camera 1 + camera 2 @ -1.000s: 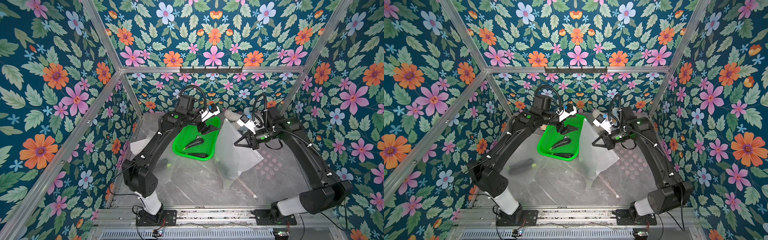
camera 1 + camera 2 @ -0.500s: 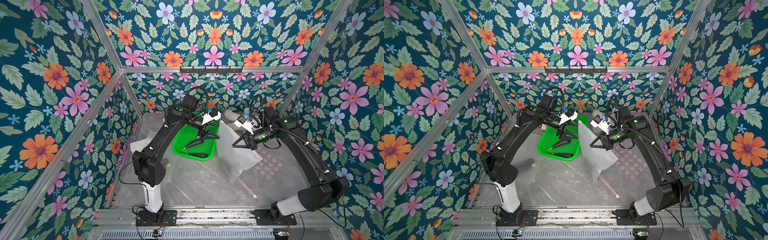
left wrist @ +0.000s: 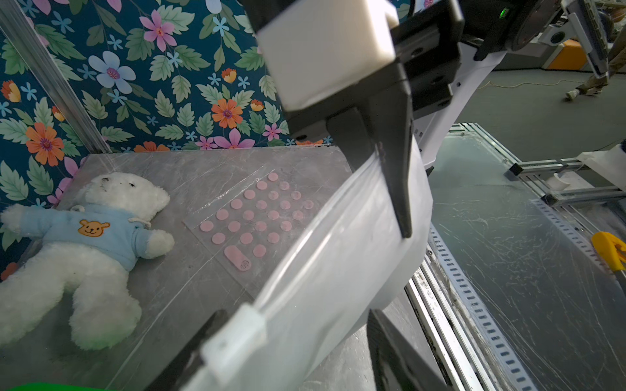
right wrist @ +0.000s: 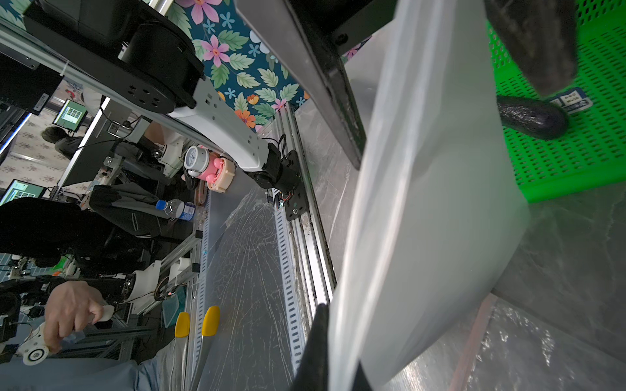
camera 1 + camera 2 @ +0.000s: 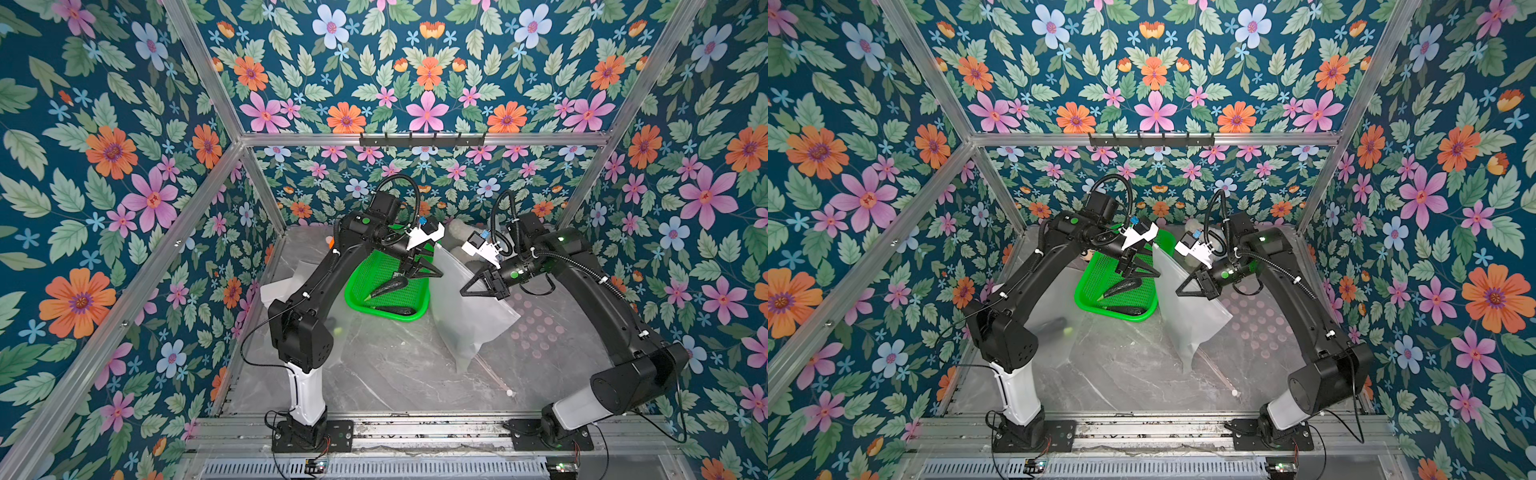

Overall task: Place the eggplant in a zip-top bag and seal the zipper
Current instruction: Adjust the zipper food storage bag at the center of the board.

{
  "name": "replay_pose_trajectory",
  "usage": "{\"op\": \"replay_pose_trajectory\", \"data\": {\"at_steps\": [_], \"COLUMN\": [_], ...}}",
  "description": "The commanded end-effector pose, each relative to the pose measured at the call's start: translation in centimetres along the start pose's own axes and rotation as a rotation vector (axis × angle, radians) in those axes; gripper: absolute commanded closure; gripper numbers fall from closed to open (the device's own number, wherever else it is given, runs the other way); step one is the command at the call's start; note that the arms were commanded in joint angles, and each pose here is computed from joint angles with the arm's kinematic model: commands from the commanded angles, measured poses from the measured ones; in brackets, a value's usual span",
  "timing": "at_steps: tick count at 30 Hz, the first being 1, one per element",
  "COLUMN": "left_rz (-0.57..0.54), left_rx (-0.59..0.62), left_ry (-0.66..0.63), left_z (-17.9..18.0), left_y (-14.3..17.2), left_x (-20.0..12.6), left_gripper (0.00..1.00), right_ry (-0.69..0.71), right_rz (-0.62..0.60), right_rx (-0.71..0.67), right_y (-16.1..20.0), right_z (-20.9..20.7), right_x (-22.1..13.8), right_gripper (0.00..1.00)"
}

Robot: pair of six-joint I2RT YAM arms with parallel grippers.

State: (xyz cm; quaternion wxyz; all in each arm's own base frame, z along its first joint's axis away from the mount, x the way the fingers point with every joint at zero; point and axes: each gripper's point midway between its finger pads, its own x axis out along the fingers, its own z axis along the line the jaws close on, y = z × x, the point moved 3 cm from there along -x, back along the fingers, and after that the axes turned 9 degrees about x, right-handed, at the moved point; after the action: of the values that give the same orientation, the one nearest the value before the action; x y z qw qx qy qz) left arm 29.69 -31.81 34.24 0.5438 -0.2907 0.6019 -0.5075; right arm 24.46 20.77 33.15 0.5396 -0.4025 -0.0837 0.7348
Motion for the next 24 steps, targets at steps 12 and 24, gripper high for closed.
{"op": "replay_pose_trajectory", "data": {"at_steps": [12,24], "left_rz": [-0.008,-0.010], "left_rx": [-0.019,-0.020], "left_ry": [-0.016,-0.042], "left_z": [-1.2,-0.8], "left_y": [-0.6,-0.7], "left_x": [-0.5,-0.5], "left_gripper": [0.67,0.98], "right_ry": [0.106,0.127], "right_rz": [0.026,0.001], "right_rx": [-0.002,0.014], "right_y": [0.6,0.5], "right_z": [-2.0,-2.6], "right_x": [-0.2,-0.6], "right_gripper": [1.00,0.98]}}
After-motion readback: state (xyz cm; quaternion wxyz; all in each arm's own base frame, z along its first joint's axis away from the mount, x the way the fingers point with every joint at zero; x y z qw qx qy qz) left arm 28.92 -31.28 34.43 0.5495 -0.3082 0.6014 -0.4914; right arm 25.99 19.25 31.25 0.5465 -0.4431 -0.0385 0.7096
